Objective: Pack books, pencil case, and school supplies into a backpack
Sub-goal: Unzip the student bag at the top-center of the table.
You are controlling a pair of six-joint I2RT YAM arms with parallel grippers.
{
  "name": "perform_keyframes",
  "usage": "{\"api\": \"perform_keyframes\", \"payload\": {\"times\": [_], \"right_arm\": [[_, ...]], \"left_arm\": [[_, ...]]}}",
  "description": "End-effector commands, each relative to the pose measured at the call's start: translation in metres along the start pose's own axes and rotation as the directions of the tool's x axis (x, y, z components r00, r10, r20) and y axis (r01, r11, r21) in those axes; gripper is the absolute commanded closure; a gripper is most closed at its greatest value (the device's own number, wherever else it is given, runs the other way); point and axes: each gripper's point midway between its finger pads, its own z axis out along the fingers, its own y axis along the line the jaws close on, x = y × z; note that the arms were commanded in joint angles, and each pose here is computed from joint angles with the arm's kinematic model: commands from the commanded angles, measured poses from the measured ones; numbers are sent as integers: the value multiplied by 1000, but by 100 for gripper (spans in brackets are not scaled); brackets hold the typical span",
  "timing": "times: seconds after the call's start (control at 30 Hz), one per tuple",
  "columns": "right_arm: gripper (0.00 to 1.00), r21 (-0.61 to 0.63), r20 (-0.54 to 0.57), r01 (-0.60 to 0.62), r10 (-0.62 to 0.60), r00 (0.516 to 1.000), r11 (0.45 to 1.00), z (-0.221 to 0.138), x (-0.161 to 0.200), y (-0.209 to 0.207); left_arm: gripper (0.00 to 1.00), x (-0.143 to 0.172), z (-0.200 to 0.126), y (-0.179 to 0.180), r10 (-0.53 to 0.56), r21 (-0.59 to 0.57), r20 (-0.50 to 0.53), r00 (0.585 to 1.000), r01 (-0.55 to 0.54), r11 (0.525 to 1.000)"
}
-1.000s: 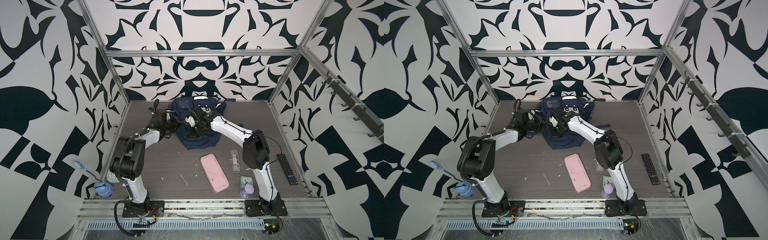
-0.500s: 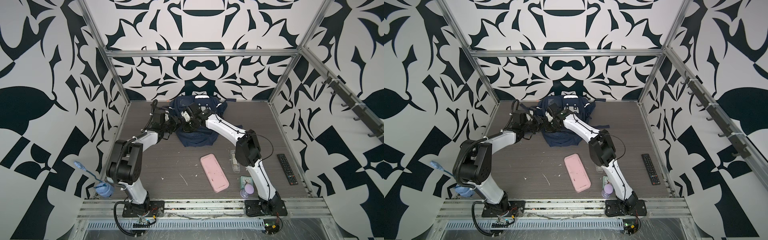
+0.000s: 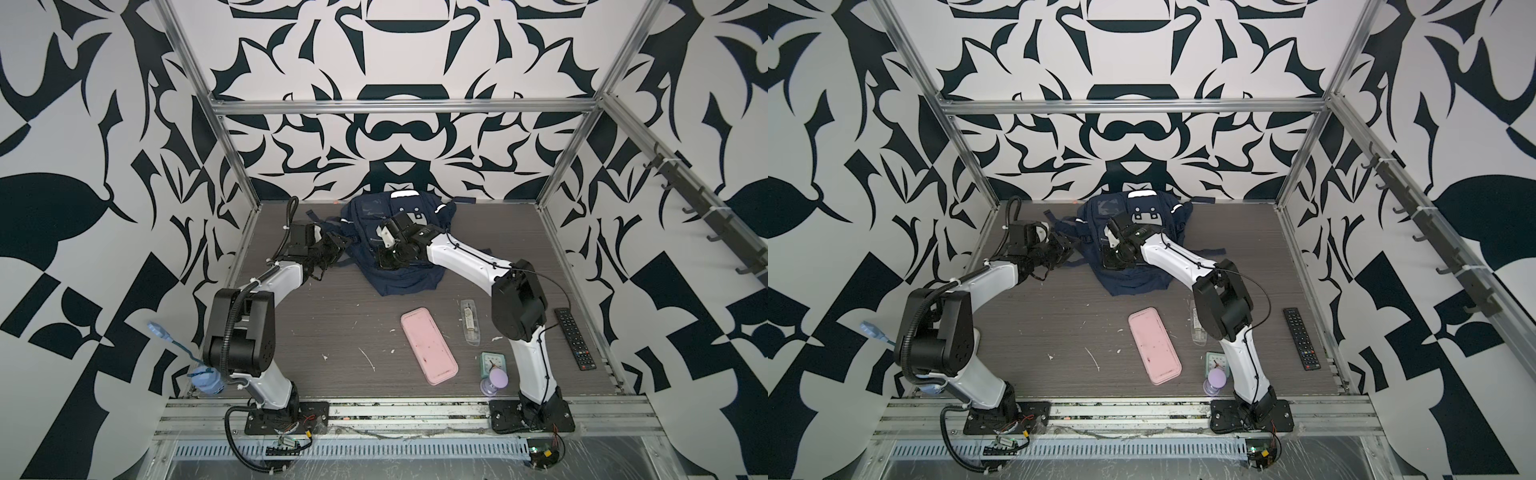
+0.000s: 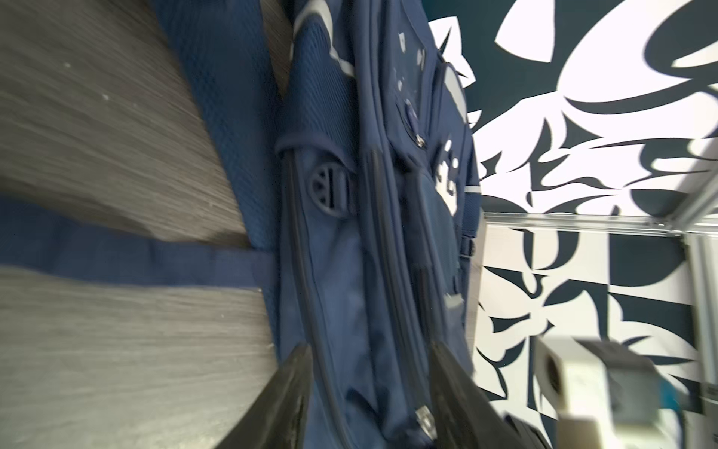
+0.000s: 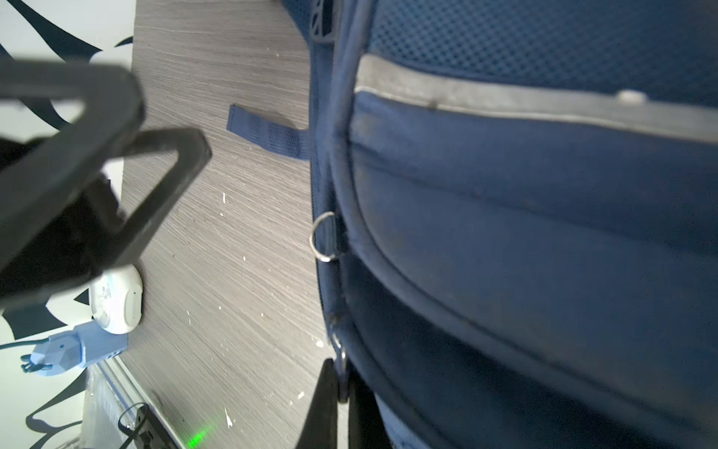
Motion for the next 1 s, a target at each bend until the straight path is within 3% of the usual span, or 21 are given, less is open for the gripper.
{"api": "perform_keyframes", "payload": {"times": [0.0, 0.2, 0.37, 0.5, 0.8, 0.97], "right_arm": [[100, -20, 83, 47, -45, 996, 999, -40, -11, 7], [100, 10, 50, 26, -26, 998, 1000, -51, 9, -22], [100, 3, 25, 23, -23, 999, 1000, -47, 19, -27], [100, 4, 19, 21, -21, 1000, 1000, -45, 22, -29], [100, 6, 22, 25, -26, 999, 1000, -46, 19, -28], [100, 2, 25, 30, -30, 999, 1000, -48, 18, -26]], "left_arm": [[48, -9, 16, 12, 40, -66, -4, 999, -40, 997], [48, -24, 49, 12, 49, -53, -32, 998, -51, 997], [57, -41, 70, -6, 80, -2, -43, 996, -80, 997], [59, -49, 81, -17, 90, 20, -66, 994, -89, 996], [57, -43, 110, 8, 78, -71, -174, 982, -91, 993], [56, -39, 125, 12, 79, -55, -196, 977, -92, 994]]}}
